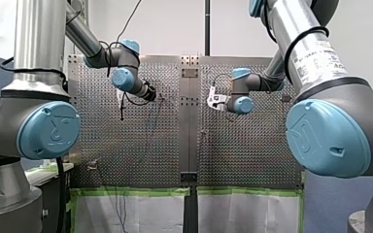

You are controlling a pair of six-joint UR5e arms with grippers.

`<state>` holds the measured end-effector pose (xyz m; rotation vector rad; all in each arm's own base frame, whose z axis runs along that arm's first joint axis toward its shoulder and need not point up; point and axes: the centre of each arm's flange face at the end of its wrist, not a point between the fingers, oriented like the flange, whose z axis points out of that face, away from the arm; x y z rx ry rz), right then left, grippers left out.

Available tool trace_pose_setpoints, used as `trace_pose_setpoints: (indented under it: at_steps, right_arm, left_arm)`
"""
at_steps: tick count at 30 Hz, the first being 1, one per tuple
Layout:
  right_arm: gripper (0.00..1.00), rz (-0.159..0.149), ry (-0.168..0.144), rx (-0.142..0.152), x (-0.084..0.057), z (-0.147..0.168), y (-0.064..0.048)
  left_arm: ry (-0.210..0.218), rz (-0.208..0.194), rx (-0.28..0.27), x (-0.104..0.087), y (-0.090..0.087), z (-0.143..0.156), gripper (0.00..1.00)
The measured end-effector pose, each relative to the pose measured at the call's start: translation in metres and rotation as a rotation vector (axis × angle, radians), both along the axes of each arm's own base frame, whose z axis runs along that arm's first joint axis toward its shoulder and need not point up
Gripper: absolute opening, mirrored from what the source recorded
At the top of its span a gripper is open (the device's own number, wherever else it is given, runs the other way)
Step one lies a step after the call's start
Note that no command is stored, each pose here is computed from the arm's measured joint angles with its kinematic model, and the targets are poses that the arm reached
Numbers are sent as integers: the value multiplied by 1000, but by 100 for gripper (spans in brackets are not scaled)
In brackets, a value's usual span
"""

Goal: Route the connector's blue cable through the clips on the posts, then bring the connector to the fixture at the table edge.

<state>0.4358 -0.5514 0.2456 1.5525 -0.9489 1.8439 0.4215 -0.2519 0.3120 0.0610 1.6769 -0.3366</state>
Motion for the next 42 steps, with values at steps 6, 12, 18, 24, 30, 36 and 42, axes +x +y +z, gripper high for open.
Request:
trace_pose_setpoints:
  at_steps: [6, 12, 18, 24, 30, 36, 42]
  right_arm:
    - [0, 0, 4, 7, 0, -1, 1]
    - [0, 0, 9, 18, -1, -2, 2]
    - [0, 0, 11, 23, -1, -3, 2]
    - [0, 2, 13, 25, -1, -3, 3]
    - [0, 5, 13, 26, -1, -3, 3]
    - [0, 6, 13, 26, -1, -3, 3]
    - [0, 6, 17, 32, -1, -4, 3]
  left_arm:
    - [-5, -5, 18, -1, -2, 0, 100]
    - [-39, -26, 41, -5, -14, 4, 100]
    - [-128, -28, 12, -2, -38, 26, 100]
    - [-155, -28, 13, 3, -61, 31, 100]
    - [-173, -28, 43, 8, -88, 30, 100]
    - [-171, -28, 46, 5, -113, 20, 100]
    - [-164, -28, 38, -11, -131, 16, 100]
